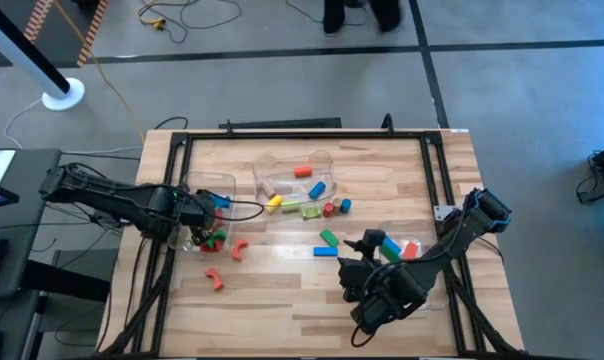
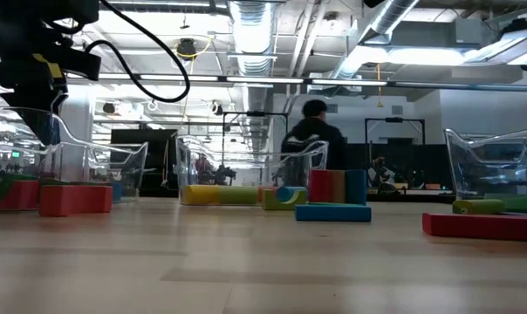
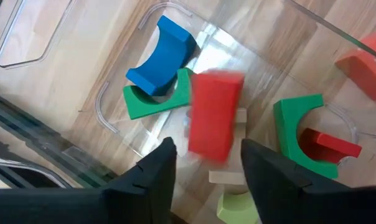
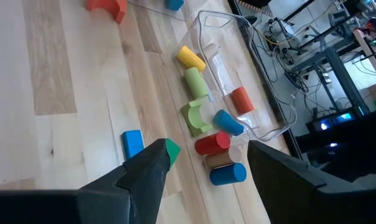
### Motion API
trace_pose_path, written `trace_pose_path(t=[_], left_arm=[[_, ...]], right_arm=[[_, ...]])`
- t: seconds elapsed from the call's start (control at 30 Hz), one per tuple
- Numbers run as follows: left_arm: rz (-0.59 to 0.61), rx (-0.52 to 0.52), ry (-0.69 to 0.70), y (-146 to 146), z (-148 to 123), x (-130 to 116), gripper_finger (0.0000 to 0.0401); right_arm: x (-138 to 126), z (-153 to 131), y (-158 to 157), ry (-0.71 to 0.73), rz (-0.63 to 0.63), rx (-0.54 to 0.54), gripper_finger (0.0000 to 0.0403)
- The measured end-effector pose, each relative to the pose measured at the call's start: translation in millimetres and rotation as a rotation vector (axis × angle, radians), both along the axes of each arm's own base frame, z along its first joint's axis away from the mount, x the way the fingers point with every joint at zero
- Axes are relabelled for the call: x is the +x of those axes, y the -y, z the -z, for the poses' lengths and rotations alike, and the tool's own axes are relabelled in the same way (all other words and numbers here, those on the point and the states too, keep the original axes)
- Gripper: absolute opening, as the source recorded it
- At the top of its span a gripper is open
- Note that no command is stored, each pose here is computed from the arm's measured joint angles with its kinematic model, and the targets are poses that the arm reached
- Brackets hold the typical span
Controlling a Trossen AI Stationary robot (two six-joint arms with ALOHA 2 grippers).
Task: Sort blocks by size
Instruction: Put the red arch block into the left transparent bin, then put the blue rectangular block into the right transparent bin
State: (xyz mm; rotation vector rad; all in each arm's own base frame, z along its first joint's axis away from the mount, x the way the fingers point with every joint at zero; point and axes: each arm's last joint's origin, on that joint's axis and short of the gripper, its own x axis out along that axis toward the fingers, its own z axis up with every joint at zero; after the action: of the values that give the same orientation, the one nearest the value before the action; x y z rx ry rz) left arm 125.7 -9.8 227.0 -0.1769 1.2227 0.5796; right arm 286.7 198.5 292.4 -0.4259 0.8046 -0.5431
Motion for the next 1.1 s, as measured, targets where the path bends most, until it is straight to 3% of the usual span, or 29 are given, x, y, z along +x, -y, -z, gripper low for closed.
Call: trace_pose_path(t=[0.23,0.5,0.8,1.1], left_arm=[[0.009,0.008,-0.001,0,0,0,0.0238],[0.094,0.015,0.128,2,-25,12,0.0247],[0.366,0.042,0.319,22,-53,27,0.0247],[0.617,0.017,0.377,53,-57,24,0.0247]], right_arm=[[0,0,0,0.002,0.001,0.001,0.0255],[0,0,0,0.002,0.001,0.002,0.0255],[0,0,0,0.002,0.002,0.001,0.0255],[1,0,1,0.001,0.006,0.001,0.0255]])
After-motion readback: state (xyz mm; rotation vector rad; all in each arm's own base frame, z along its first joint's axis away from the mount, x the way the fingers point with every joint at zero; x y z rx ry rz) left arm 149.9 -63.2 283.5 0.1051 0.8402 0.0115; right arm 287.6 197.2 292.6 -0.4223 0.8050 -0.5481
